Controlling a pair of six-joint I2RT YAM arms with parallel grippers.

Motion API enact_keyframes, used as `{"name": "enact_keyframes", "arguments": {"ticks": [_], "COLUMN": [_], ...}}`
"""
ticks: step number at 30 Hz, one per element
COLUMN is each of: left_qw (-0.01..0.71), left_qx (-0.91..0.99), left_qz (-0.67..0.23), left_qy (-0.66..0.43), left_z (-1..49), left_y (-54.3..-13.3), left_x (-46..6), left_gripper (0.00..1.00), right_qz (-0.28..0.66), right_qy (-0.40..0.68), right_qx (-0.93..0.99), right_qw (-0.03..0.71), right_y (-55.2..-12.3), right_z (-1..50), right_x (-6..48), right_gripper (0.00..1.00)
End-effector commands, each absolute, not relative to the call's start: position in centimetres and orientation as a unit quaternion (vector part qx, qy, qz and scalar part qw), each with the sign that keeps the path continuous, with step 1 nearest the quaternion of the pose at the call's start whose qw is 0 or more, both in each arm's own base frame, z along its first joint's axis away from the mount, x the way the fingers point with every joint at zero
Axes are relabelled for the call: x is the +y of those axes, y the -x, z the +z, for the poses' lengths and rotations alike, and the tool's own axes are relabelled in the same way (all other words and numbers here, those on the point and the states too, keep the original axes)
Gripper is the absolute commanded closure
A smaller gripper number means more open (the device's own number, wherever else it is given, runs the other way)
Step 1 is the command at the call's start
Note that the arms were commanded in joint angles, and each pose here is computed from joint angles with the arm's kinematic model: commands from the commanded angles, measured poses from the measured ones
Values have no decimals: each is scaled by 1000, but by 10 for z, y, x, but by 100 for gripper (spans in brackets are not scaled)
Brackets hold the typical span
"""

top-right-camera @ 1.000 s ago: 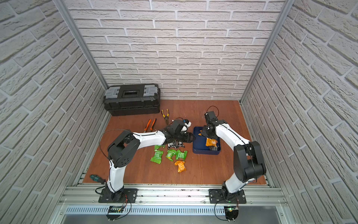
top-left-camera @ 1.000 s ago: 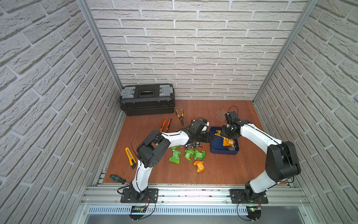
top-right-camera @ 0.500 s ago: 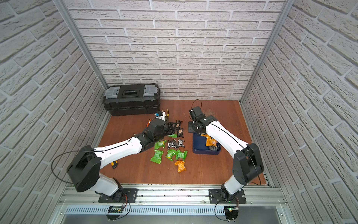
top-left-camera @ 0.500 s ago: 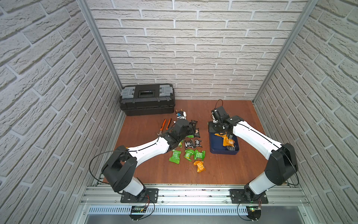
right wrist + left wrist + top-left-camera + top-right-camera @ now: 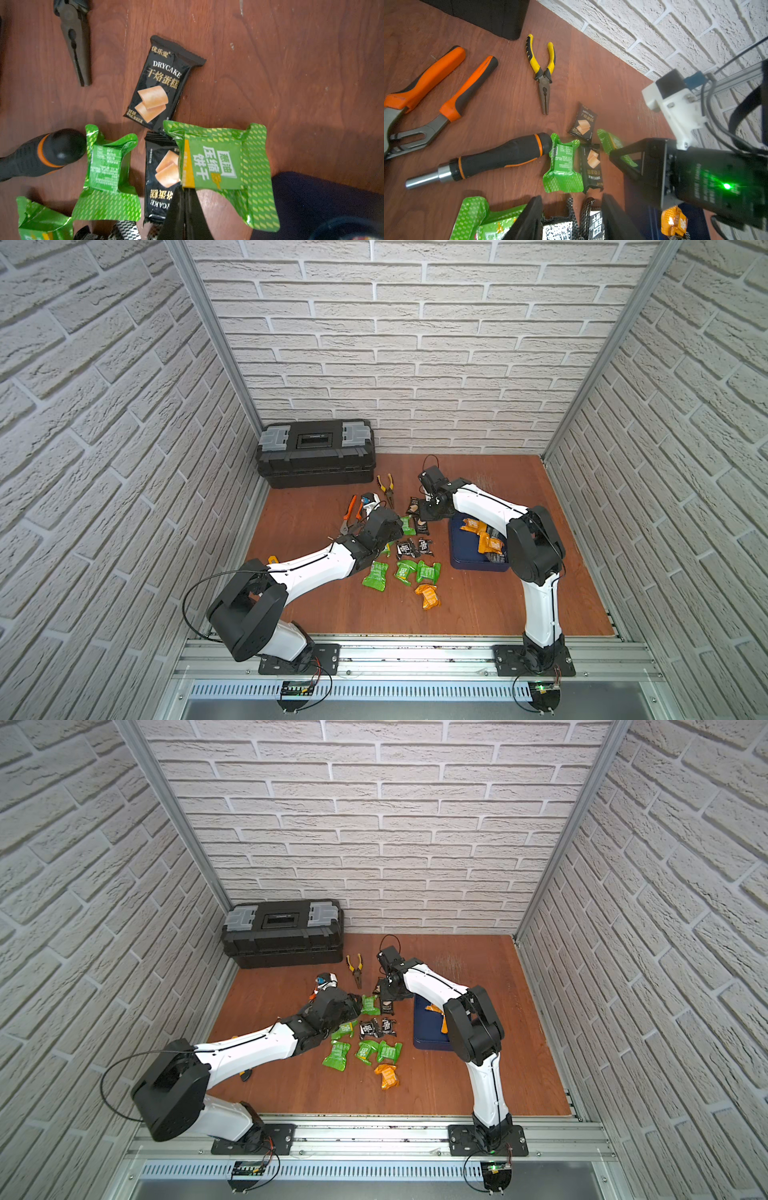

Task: Take the cookies out of the storage box
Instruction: Place the cookie at the center of the board, then pick up the cookie from the storage box.

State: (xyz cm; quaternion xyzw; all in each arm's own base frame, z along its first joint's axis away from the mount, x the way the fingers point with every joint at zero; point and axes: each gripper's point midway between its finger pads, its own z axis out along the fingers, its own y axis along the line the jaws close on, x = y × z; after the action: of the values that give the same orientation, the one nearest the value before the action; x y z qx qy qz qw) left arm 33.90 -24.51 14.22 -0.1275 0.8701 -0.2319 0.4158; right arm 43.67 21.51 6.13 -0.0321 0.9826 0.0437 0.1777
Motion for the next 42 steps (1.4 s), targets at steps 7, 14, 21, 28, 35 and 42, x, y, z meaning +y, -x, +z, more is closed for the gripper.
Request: {"name": "enact_keyframes", "arguments": {"ticks": [7, 14, 21, 28, 35, 42], "left_qw": [421, 419, 408, 383, 330, 282], "left_qx": [867, 869, 872, 877, 886, 893], "left_qz": [-229, -229, -248, -286, -320, -329], "left_qy": [138, 134, 112, 42, -65, -121], "left_z": [144, 144, 139, 137, 127, 116], "left_y": [-338, -338, -340, -342, -342, -339], "left_x": [-238, -240, -258, -306, -363, -399], "left_gripper": [48, 47, 46, 43, 43, 41], "right_qz": [30, 44, 67, 65, 21, -14], "right_qy": [30, 41, 50, 5, -81, -141], "right_qx": [983, 981, 973, 970, 974, 977], "right_qw": [180, 185, 213, 233, 211, 158], "right_y": [-457, -458, -450, -421, -371, -335], "right_z": [49, 57, 99, 133, 116, 82], "right_x": [216, 222, 214, 162, 76, 33], "right_gripper": [97, 67, 52, 51, 50, 36]}}
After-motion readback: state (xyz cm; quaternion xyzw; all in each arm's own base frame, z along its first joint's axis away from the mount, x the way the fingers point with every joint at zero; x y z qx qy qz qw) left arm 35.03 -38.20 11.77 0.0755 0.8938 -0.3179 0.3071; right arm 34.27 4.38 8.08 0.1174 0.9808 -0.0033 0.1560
